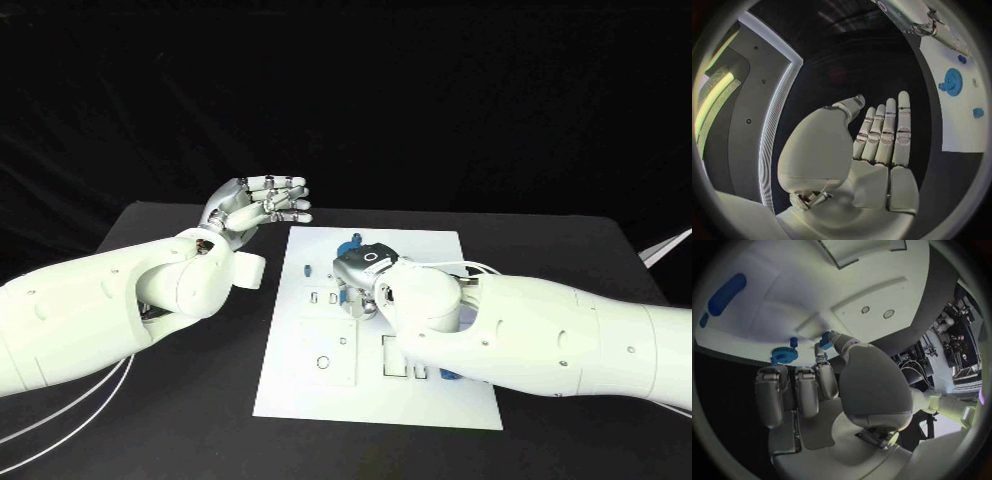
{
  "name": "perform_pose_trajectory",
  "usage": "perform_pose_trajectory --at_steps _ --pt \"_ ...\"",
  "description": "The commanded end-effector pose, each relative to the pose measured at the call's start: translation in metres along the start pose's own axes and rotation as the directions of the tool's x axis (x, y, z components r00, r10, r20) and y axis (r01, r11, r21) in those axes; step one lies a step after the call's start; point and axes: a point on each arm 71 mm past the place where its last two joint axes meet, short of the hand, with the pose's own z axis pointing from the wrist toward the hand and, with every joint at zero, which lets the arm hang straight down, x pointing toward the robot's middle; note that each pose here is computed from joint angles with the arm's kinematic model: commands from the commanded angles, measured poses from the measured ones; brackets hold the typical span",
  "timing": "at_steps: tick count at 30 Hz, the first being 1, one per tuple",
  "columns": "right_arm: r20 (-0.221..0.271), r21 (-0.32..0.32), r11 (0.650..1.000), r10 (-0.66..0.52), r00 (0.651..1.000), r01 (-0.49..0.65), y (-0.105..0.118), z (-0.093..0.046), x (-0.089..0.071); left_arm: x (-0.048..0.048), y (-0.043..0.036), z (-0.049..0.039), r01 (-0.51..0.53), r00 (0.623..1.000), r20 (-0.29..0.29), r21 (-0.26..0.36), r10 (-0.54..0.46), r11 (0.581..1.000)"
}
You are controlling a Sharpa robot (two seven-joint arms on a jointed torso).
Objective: Assemble the parts on the task board
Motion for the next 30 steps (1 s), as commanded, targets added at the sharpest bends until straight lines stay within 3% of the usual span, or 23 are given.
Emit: perform_pose_trajectory --at_steps 1,30 --pt "0.004 -0.002 1.0 -0.006 1.0 0.006 0.001 0.0001 0.0 0.0013 -0.0008 0.0003 0.002 1.0 -0.004 0.003 -0.002 1.0" --pt "0.007 -0.001 1.0 -0.01 1.0 0.01 0.0013 0.0013 0.0012 0.0007 -0.0007 0.0001 0.001 1.0 -0.003 0.002 -0.001 1.0"
